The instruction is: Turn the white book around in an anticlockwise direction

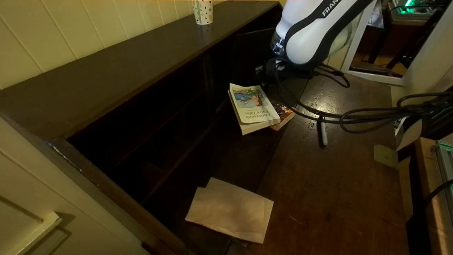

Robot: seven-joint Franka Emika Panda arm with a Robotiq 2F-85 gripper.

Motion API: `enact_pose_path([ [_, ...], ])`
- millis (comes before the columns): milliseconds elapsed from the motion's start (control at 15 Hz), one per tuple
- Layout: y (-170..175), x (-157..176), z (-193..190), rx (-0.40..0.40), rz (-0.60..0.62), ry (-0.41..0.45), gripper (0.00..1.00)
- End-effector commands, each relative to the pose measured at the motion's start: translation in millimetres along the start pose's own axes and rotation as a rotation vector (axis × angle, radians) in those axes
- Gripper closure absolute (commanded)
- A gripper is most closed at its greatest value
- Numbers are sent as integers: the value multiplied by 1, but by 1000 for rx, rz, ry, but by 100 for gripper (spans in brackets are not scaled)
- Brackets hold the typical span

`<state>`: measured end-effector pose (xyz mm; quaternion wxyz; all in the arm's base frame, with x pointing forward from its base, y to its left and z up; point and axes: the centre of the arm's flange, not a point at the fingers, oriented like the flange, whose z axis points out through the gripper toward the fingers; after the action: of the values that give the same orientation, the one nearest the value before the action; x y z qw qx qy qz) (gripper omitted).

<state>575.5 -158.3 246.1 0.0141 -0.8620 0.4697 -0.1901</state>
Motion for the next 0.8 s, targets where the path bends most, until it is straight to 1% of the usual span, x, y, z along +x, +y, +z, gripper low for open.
enact_pose_path([
  [0, 0, 0, 7, 41, 26, -3, 100],
  [200, 6, 1, -5, 23, -2, -4, 100],
  [400, 12, 4, -28, -46, -82, -7, 100],
  [533, 14, 5, -46, -72, -130, -13, 100],
  [733, 3, -3, -64, -33, -204, -46, 100],
])
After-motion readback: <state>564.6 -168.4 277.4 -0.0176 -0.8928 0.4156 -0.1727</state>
